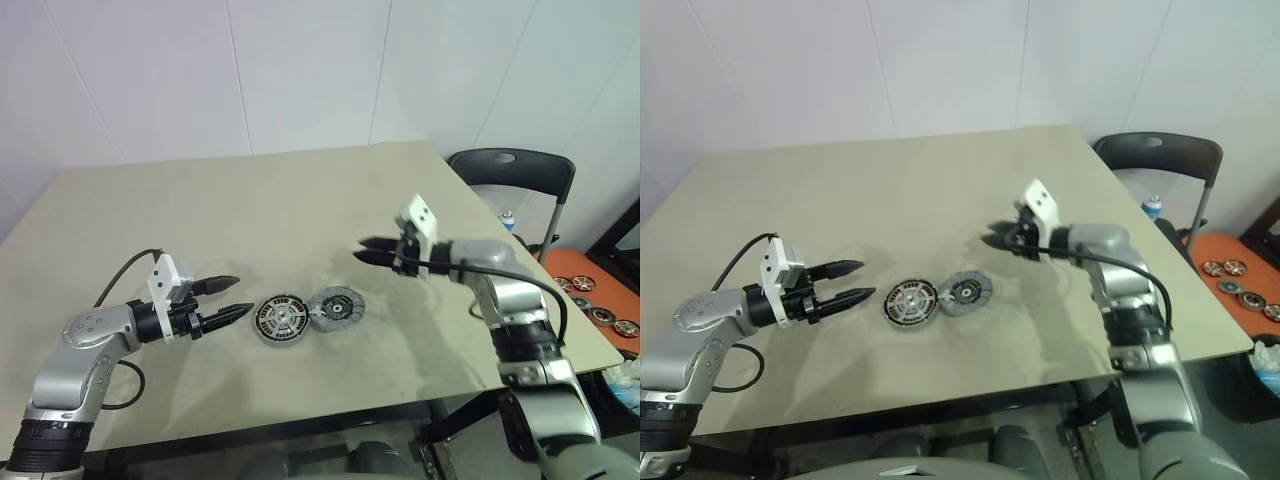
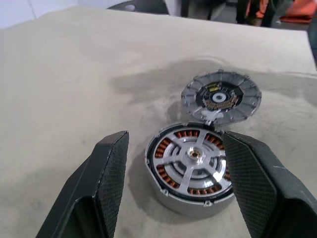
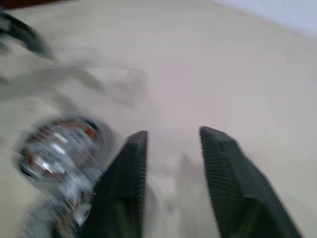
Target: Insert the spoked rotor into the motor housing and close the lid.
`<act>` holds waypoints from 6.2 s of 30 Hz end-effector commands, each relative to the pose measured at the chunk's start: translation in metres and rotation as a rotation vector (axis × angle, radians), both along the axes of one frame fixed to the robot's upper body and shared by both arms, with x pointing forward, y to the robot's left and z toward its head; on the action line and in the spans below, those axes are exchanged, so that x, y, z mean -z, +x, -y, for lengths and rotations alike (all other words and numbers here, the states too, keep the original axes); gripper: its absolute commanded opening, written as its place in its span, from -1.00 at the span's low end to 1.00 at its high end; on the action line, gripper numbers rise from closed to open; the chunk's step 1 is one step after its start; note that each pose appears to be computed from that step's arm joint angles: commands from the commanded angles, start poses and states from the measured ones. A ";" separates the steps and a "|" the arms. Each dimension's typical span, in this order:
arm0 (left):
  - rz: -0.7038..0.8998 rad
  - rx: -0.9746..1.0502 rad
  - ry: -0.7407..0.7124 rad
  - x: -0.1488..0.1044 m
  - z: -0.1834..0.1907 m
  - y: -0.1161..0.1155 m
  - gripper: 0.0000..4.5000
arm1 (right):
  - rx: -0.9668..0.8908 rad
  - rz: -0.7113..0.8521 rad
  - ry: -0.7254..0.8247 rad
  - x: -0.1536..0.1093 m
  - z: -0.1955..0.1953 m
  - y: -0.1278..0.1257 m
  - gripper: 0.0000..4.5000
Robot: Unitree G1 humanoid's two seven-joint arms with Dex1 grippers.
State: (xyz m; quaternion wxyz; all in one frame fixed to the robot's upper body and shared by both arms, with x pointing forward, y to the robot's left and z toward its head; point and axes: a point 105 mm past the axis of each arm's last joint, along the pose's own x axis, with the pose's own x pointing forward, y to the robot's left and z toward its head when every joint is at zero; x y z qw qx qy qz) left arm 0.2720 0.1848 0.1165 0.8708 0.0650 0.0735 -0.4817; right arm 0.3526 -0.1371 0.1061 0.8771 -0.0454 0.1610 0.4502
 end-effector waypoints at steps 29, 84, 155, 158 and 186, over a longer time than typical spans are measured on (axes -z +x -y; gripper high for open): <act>0.004 0.031 0.003 -0.005 0.005 0.004 0.42 | -0.055 -0.299 0.076 0.051 -0.045 -0.057 -0.69; 0.021 -0.028 0.006 -0.004 -0.002 0.010 0.42 | -0.295 -0.111 0.006 0.028 -0.113 -0.022 -0.69; 0.071 -0.215 0.019 -0.020 -0.044 0.005 0.42 | -0.601 0.295 -0.111 -0.012 -0.187 -0.006 -0.69; 0.055 -0.214 0.038 -0.023 -0.050 -0.009 0.42 | -0.622 0.341 -0.128 -0.011 -0.192 -0.004 -0.69; 0.028 -0.284 0.063 -0.021 -0.059 -0.040 0.42 | -0.722 0.290 -0.273 0.027 -0.201 -0.007 0.84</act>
